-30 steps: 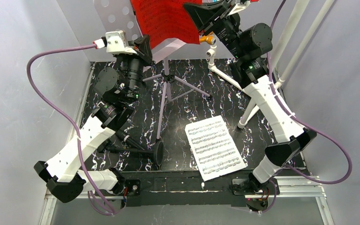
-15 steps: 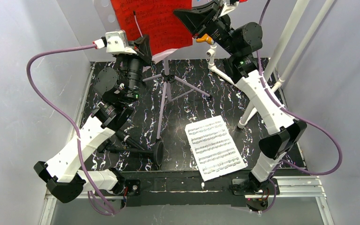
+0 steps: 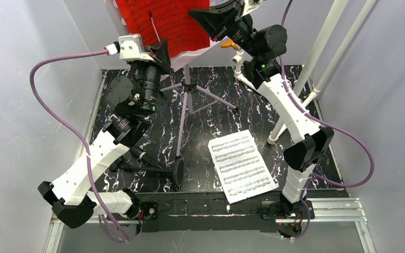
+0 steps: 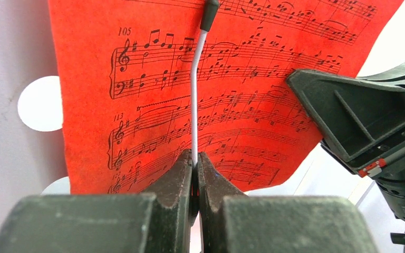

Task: Set up the instrument practice props

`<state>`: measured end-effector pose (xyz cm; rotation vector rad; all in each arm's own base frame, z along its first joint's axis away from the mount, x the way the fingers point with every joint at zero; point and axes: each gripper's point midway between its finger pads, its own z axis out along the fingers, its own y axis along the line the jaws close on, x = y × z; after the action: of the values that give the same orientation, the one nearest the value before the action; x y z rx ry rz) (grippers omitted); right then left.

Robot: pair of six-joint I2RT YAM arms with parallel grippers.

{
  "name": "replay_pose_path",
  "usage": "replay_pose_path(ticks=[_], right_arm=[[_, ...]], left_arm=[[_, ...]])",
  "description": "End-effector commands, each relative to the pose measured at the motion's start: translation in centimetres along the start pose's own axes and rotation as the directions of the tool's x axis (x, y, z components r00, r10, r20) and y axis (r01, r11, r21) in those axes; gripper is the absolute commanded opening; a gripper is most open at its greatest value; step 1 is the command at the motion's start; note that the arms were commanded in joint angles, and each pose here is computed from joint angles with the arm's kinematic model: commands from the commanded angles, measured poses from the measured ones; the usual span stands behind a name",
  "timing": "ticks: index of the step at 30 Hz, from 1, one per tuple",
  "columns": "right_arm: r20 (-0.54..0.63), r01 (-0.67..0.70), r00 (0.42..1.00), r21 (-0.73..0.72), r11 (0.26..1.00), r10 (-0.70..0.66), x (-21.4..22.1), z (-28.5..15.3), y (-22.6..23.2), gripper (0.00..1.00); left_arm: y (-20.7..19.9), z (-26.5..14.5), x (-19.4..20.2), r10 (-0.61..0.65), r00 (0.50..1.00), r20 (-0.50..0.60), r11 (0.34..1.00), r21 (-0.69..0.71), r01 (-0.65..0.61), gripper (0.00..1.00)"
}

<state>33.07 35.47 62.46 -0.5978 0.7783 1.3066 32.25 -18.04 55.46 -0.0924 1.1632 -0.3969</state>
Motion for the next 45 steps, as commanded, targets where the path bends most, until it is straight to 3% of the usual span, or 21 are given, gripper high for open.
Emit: replay_pose_path(ticks=[1,45], right_arm=[[0.069,0.022,0.997,-0.074,0.997,-0.017,-2.6,0.5,1.7,0.01],[0.024,-0.099,0.994,-0.142,0.985,0.103,0.4,1.4,0.3,0.01]], left_arm=[[0.6,-0.7,-3.3,-0.045,0.996,0.079,0.999,-0.005,0.046,0.00],[0.8,-1.0,-3.5,-0.073,0.994,0.084,0.997,-0.010,0.074,0.01]])
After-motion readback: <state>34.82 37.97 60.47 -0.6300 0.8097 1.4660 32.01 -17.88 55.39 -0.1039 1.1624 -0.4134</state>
